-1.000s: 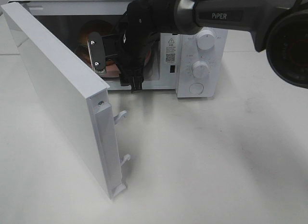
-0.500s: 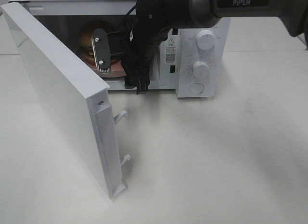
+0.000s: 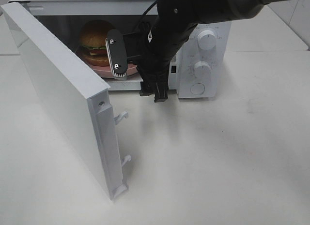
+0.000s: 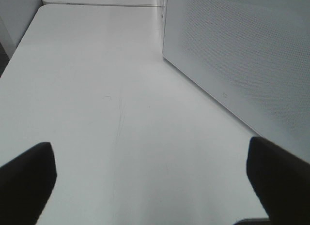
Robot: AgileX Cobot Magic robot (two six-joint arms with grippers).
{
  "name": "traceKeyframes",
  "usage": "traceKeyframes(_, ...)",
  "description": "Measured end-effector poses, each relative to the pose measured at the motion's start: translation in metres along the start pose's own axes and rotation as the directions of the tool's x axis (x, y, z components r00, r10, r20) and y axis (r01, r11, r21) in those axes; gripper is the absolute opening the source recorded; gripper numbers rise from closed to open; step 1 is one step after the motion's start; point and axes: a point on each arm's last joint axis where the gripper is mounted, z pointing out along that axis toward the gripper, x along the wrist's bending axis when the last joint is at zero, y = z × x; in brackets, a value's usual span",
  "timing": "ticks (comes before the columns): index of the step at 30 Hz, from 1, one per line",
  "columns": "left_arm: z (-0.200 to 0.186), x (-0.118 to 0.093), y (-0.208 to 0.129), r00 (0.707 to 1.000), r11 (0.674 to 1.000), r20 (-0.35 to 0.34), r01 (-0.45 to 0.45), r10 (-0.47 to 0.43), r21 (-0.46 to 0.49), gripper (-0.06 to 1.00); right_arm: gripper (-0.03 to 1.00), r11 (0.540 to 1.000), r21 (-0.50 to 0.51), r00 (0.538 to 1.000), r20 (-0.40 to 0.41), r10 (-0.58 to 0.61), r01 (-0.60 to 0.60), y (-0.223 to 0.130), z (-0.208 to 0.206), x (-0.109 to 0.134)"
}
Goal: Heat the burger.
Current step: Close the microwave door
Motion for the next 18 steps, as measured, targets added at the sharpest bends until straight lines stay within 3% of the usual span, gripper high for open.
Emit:
traceKeyframes(9, 0.0, 0.0, 0.0, 1.0, 1.0, 0.0, 0.0, 0.0, 0.0, 0.99, 0.77, 1.0, 0.002, 1.0, -0.001, 0.011, -0.011, -0.009, -0.031, 0.015)
traceKeyframes(18, 0.0, 0.0, 0.0, 1.0, 1.0, 0.0, 0.0, 0.0, 0.0, 0.99, 0.77, 0.994, -0.005, 0.994, 0.013, 0.108, -0.108, -0.02, -0.068, 0.033)
